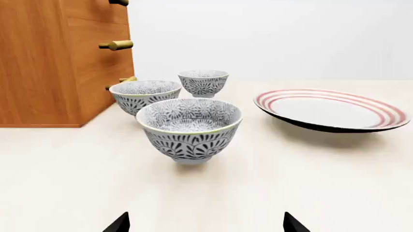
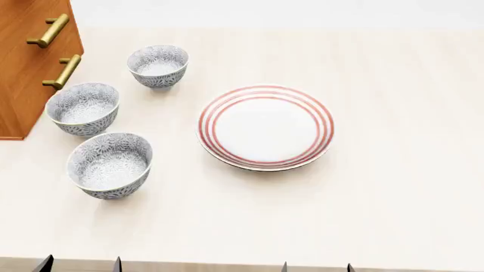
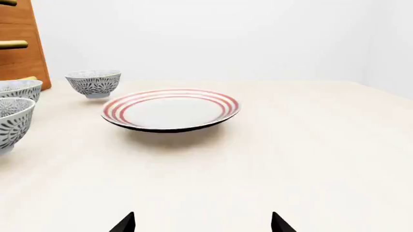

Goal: Pick up the bowl and put it in the front on the plate.

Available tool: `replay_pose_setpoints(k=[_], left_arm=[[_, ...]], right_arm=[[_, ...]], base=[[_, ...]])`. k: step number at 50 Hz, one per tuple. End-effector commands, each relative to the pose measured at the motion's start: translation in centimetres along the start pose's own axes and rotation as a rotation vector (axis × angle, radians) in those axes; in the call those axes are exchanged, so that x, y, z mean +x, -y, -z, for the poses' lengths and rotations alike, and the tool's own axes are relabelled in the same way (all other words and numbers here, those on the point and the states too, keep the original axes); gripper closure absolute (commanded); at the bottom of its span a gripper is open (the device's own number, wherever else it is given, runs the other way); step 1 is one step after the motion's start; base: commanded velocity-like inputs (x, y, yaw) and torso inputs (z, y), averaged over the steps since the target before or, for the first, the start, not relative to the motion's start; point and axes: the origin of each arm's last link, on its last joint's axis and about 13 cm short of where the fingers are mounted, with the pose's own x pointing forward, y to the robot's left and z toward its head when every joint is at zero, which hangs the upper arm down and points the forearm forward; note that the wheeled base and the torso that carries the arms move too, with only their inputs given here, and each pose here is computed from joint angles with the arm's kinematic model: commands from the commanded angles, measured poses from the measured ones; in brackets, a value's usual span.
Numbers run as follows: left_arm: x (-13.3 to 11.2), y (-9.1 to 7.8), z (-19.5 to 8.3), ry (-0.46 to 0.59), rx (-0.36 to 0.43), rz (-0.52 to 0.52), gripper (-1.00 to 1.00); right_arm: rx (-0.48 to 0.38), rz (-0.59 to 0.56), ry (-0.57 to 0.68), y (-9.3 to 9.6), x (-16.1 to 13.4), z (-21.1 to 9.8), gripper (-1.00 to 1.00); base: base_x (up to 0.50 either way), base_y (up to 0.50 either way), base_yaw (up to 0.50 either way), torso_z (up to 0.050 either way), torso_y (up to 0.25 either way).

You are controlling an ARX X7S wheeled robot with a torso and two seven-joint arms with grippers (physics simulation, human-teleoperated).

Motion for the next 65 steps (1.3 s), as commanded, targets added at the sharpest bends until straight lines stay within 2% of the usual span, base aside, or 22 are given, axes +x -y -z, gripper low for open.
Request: replay_pose_setpoints(k=[1, 2, 29, 32, 35, 37, 38, 41, 48, 50, 65], left_arm=[[-0.3, 0.2, -0.2, 0.009, 0.032, 0.010, -1.00], [0.0, 0.0, -0.2, -0.003, 0.005, 0.001, -1.00], [-0.1, 0.1, -0.1, -0.003, 0.005, 0.002, -1.00], [-0.2, 0.0, -0.6, 0.052, 0.019, -0.008, -1.00], [-0.5, -0.1, -2.8, 0.253, 0.052, -0.033, -1.00], [-0.7, -0.1, -3.7, 0.346, 0.075, -0.053, -1.00], [-1.0, -0.2, -4.6, 0.425, 0.085, -0.075, -1.00], [-1.3, -0.2, -5.3, 0.488, 0.097, -0.079, -1.00], [-1.3, -0.3, -5.3, 0.490, 0.103, -0.082, -1.00], [-1.3, -0.3, -5.3, 0.498, 0.109, -0.085, -1.00], [-1.4, -0.3, -5.4, 0.518, 0.115, -0.090, -1.00]], right_arm=[[0.007, -0.007, -0.024, -0.1, -0.1, 0.4, -1.00], [0.003, 0.000, -0.011, -0.1, 0.0, 0.1, -1.00], [-0.006, -0.003, 0.000, -0.1, -0.2, 0.1, -1.00], [-0.032, -0.008, 0.083, -0.2, -0.3, -0.5, -1.00], [0.012, 0.016, 0.330, -0.1, -0.5, -2.6, -1.00], [0.039, 0.028, 0.423, -0.1, -0.7, -3.3, -1.00], [0.041, 0.037, 0.487, -0.1, -1.0, -3.9, -1.00], [0.060, 0.048, 0.554, 0.0, -1.2, -4.3, -1.00], [0.055, 0.029, 0.562, -0.1, -1.4, -4.2, -1.00], [0.078, 0.011, 0.570, -0.1, -1.5, -4.3, -1.00], [0.091, -0.019, 0.595, -0.2, -1.8, -4.5, -1.00]], base=[[0.00, 0.00, 0.00, 0.000, 0.000], [0.00, 0.00, 0.00, 0.000, 0.000], [0.00, 0.00, 0.00, 0.000, 0.000], [0.00, 0.00, 0.00, 0.000, 0.000], [0.00, 0.00, 0.00, 0.000, 0.000], [0.00, 0.00, 0.00, 0.000, 0.000], [0.00, 0.00, 0.00, 0.000, 0.000], [0.00, 0.00, 0.00, 0.000, 0.000], [0.00, 0.00, 0.00, 0.000, 0.000], [0.07, 0.00, 0.00, 0.000, 0.000], [0.50, 0.00, 0.00, 0.000, 0.000]])
